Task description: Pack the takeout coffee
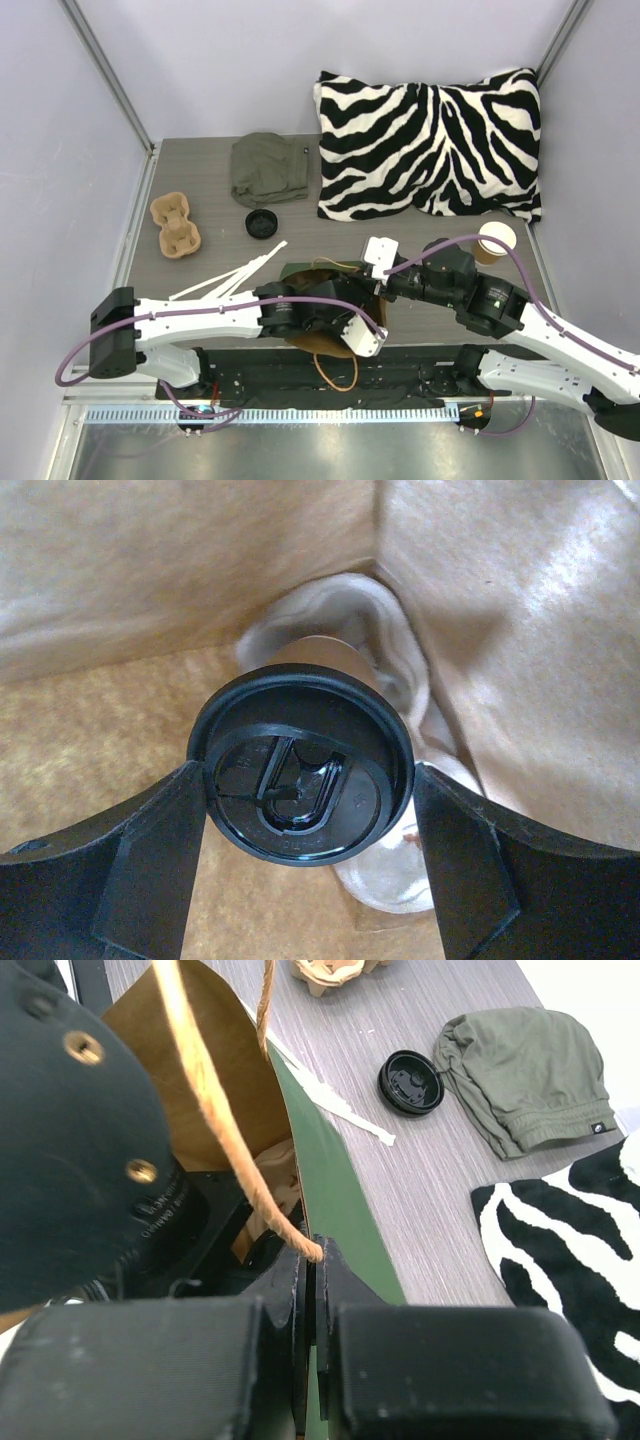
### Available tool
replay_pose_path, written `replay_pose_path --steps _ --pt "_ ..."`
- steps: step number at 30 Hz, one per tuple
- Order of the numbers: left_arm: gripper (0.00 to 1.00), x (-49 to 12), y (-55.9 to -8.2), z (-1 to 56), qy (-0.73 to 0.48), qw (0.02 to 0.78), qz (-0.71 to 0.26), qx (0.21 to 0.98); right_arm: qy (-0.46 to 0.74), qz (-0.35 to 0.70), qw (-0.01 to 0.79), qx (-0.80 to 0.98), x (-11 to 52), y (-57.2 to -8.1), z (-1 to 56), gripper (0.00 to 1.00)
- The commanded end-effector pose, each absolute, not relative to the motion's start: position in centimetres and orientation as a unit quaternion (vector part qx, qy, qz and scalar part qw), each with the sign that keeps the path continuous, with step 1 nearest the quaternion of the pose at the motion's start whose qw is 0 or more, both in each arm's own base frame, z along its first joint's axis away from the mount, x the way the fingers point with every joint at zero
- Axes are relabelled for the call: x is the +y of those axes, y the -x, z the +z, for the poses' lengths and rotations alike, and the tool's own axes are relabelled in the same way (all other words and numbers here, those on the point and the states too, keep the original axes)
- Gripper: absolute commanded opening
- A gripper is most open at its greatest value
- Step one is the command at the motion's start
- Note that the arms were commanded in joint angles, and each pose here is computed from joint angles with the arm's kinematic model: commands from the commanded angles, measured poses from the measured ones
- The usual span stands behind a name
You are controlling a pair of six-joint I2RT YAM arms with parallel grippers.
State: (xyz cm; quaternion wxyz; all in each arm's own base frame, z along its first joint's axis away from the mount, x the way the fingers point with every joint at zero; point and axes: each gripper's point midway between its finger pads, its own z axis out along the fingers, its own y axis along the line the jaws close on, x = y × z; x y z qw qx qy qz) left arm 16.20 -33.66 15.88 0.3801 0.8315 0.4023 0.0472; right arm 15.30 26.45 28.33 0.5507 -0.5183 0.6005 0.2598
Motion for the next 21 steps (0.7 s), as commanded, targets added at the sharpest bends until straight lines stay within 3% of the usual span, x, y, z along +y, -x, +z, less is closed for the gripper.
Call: replay_pose_path --steps 1,21 --pt "0.77 -34.2 -17.2 16.4 -0.834 0.384 0.049 0.393 0.507 0.296 0.569 0.577 27.4 -14.6 31.0 0.01" --pt "0.78 -34.0 -18.8 15.8 -0.860 0.359 0.049 0.359 0.478 0.335 0.528 0.616 28.3 -14.8 31.2 0.01"
